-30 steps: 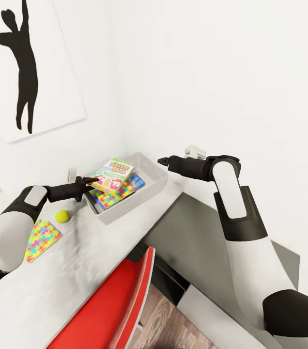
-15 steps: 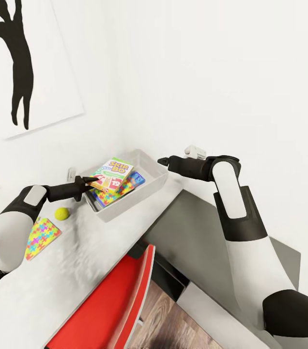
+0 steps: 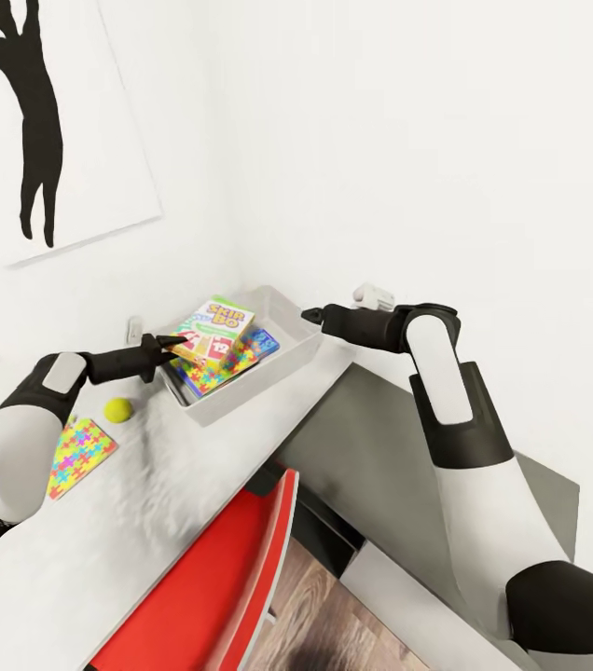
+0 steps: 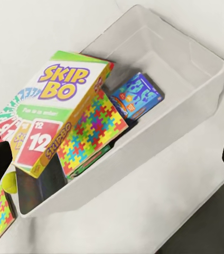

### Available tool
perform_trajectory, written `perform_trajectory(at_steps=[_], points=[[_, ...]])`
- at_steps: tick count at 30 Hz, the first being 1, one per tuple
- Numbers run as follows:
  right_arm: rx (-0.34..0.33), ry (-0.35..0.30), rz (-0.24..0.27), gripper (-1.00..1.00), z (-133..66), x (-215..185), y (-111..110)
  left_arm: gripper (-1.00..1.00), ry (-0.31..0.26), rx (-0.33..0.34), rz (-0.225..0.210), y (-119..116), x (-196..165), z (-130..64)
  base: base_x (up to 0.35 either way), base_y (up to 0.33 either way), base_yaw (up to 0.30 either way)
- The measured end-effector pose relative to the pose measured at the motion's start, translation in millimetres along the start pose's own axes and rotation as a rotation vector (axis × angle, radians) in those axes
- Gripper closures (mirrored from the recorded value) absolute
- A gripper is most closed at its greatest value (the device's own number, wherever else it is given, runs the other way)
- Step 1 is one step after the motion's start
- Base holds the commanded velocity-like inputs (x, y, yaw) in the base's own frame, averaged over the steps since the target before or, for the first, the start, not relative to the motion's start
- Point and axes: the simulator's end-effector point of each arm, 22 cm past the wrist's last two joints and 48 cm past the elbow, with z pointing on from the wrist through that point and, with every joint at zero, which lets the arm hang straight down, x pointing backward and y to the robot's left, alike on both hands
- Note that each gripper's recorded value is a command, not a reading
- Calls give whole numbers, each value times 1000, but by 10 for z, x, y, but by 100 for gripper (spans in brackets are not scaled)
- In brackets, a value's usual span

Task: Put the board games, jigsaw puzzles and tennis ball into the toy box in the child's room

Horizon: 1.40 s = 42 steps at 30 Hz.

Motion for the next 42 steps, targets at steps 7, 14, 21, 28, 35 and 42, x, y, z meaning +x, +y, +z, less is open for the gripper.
perform_trajectory(at_steps=[7,14,21,28,35,42], points=[[-1,-3,-1,-100,-3,-3,8,100,-15,7,20,-71,-62,-25,0,0,0],[-4,-11,-4,-100,-23,-28,27,100,-16,4,22,-71,-63,-23,0,0,0],[-6,-15,-4,-100,-30,-38,36,-100,-16,4,21,-66,-65,-27,0,0,0],[-7,-14,-6,-100,-29,-35,43,-100,-16,3,20,-60,-67,-33,0,0,0],[-6,-13,-7,-100,-28,-30,44,-100,-15,4,20,-64,-67,-34,0,0,0],[-7,-13,-6,-100,-27,-31,44,-100,-14,9,19,-74,-67,-39,0,0,0]])
